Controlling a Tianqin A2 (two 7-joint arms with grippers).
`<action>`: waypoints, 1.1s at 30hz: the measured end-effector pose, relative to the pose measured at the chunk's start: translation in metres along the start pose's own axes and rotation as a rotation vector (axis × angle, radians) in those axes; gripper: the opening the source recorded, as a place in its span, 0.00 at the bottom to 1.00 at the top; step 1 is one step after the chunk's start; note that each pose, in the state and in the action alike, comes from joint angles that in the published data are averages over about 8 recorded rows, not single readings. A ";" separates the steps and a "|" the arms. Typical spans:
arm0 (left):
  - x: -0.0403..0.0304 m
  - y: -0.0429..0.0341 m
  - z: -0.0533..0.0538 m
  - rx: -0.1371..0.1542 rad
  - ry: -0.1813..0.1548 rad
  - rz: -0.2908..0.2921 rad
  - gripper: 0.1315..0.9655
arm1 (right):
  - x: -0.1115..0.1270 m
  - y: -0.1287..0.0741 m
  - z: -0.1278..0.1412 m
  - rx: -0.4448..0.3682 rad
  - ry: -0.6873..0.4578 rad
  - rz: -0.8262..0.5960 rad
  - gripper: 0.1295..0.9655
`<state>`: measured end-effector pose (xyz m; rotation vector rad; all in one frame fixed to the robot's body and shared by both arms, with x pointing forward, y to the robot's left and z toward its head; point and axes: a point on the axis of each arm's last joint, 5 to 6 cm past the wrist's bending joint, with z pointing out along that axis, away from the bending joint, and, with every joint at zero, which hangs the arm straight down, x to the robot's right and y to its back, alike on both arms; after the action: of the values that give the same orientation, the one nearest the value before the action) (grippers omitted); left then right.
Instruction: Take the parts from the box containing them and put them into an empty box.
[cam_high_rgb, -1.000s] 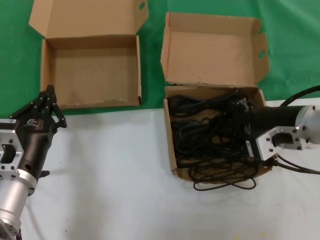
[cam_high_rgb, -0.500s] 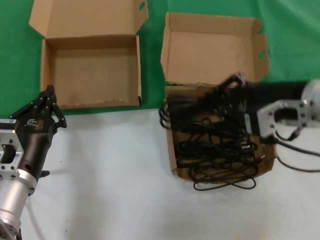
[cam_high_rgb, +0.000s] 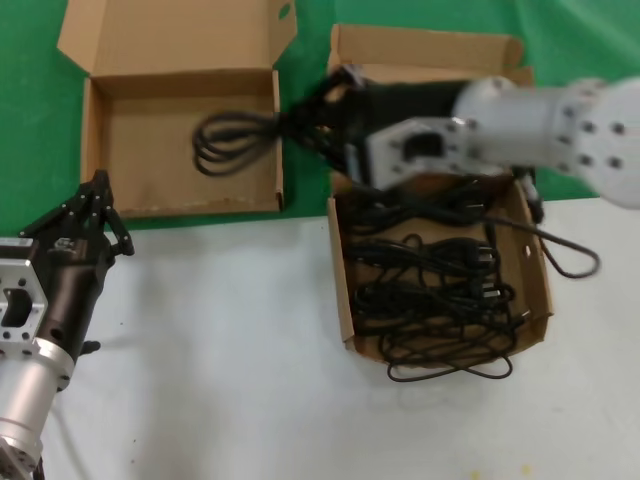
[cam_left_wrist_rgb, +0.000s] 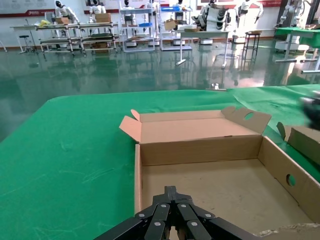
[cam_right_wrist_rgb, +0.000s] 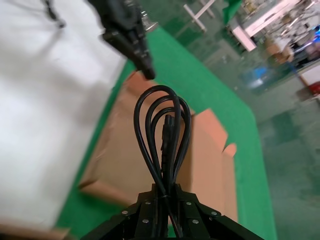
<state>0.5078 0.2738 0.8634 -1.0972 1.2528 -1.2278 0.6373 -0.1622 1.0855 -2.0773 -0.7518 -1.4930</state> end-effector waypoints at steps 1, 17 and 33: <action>0.0000 0.0000 0.000 0.000 0.000 0.000 0.02 | 0.003 -0.002 0.008 0.004 0.011 0.003 0.09; 0.0000 0.0000 0.000 0.000 0.000 0.000 0.02 | 0.012 -0.011 0.080 0.021 0.127 0.089 0.14; 0.0000 0.0000 0.000 0.000 0.000 0.000 0.02 | -0.014 0.019 0.029 0.005 0.311 0.257 0.38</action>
<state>0.5078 0.2738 0.8634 -1.0972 1.2529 -1.2278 0.6667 -0.1595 1.0625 -1.7977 -0.3552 -1.6090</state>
